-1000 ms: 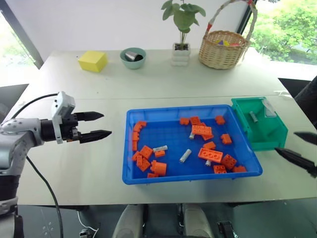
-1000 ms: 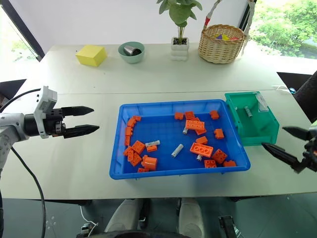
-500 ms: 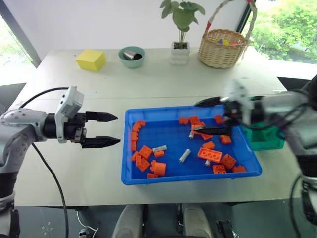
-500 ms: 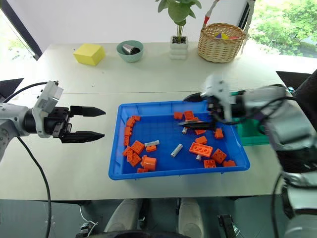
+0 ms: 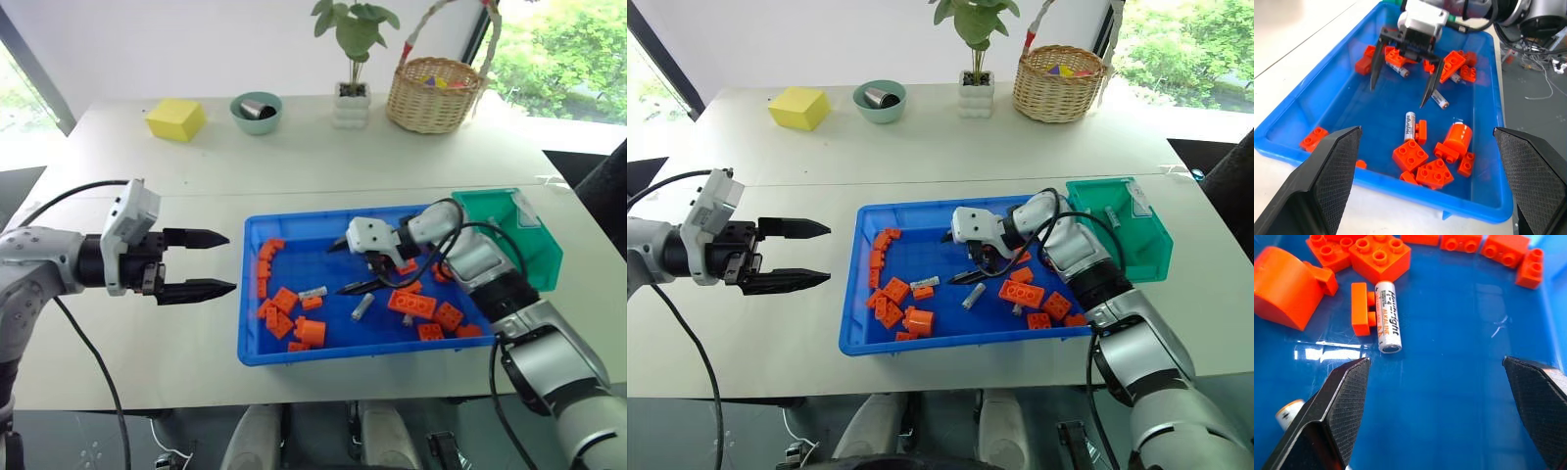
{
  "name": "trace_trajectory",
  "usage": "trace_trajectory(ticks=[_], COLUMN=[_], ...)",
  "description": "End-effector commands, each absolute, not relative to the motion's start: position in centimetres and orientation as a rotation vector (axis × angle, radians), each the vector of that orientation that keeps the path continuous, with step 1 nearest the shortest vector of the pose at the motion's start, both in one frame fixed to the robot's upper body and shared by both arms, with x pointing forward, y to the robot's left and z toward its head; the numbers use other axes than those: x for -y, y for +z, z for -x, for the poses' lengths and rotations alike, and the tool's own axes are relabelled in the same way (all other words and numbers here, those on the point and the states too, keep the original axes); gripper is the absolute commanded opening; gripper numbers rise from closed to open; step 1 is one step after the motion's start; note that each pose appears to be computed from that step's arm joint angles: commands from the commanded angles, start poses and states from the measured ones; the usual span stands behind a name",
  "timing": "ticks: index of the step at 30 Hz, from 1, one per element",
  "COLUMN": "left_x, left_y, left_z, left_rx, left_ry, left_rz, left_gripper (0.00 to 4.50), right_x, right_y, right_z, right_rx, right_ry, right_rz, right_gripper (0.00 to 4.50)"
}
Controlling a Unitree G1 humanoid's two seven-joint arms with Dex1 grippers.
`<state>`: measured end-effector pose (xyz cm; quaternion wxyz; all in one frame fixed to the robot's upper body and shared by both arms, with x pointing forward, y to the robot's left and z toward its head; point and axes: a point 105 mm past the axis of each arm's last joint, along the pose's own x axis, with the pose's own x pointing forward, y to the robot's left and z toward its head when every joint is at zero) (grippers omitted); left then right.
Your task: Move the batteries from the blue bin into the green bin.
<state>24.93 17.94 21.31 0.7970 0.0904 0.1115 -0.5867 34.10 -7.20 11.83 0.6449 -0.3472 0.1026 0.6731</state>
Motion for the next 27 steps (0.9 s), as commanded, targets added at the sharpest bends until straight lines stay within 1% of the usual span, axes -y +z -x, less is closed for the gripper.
trace_trajectory(ticks=[1,8,16,19,20,23,24,26,27], left_x=[-18.0,-17.8,-17.7,-17.6,-17.6,-17.6,-17.5,-17.5,-17.4], left_y=[22.5,22.8,23.2,23.3,23.3,23.3,23.3,23.4,23.4], left_z=[-24.7,-25.1,-25.5,-25.6,-25.6,-25.8,-25.8,-26.0,-26.0], left_rx=[-0.196,-0.18,-0.166,-0.164,-0.163,-0.161,-0.158,-0.156,-0.156], left_ry=[-1.248,-1.249,-1.256,-1.261,-1.261,-1.264,-1.266,-1.268,-1.271], left_rz=[-0.224,-0.226,-0.225,-0.226,-0.227,-0.229,-0.231,-0.232,-0.232], left_gripper=[4.5,4.5,4.5,4.5,4.5,4.5,4.5,4.5,4.5], right_x=[6.4,5.4,4.4,4.4,4.4,4.5,4.5,4.5,4.6], right_y=[13.1,12.0,10.6,10.3,10.2,10.5,10.7,11.2,11.6], right_z=[-34.2,-33.4,-33.3,-33.0,-32.8,-32.4,-32.3,-32.1,-32.0], right_rx=[-0.161,-0.155,-0.146,-0.158,-0.165,-0.17,-0.172,-0.173,-0.172], right_ry=[1.543,1.571,1.534,1.534,1.54,1.555,1.559,1.564,1.564], right_rz=[0.825,0.818,0.794,0.783,0.774,0.751,0.74,0.726,0.719], right_gripper=[4.43,4.43,4.43,3.6,3.15,1.63,1.06,0.1,0.08])
